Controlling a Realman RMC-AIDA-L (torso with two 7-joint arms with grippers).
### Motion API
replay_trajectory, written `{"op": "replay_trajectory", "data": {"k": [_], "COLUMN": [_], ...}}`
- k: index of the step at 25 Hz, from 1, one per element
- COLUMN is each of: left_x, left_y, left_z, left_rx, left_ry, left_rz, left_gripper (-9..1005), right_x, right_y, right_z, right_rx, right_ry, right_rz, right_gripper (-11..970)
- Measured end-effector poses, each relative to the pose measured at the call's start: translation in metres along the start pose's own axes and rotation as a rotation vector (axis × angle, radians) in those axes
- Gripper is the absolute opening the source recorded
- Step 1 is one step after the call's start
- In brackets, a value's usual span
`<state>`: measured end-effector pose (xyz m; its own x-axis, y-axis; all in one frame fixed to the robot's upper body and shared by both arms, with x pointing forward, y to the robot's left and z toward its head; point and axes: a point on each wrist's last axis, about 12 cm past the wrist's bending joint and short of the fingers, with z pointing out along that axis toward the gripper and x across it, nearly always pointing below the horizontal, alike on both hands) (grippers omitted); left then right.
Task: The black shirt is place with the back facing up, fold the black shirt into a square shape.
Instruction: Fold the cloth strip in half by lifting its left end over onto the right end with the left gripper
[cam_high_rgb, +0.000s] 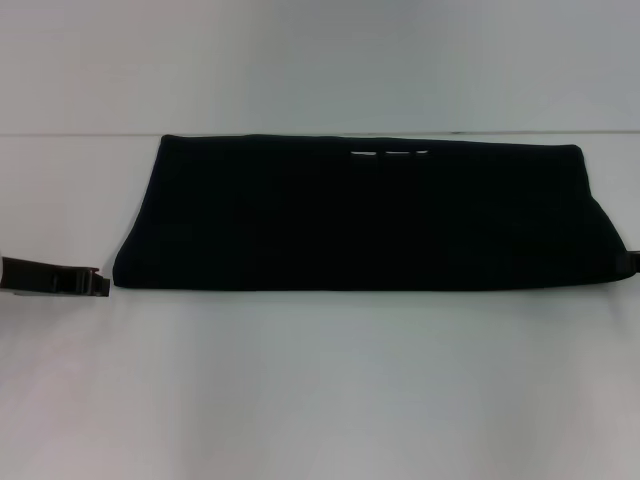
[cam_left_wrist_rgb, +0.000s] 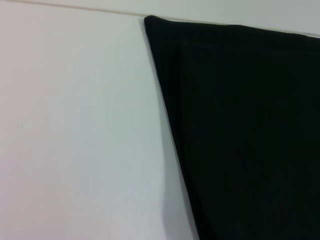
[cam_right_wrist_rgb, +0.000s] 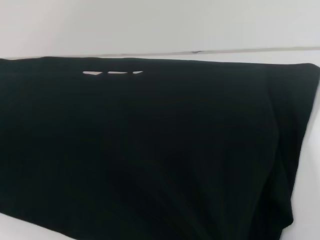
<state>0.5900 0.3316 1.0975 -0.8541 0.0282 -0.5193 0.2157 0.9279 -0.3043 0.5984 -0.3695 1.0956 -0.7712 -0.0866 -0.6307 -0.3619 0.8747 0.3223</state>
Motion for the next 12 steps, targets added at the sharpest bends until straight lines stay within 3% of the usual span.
{"op": "replay_trajectory", "data": {"k": [12], "left_x": [0.0059], "left_y": [-0.0038], "left_z": [0.0014], "left_rx": [0.025], "left_ry": [0.022], "left_rz": [-0.007], "left_gripper": [0], "right_x": [0.0017], "right_y": [-0.0087], "right_z": [-0.0098], "right_rx": [0.014], "right_ry": [-0.019], "right_rz": [-0.009], "right_gripper": [18]}}
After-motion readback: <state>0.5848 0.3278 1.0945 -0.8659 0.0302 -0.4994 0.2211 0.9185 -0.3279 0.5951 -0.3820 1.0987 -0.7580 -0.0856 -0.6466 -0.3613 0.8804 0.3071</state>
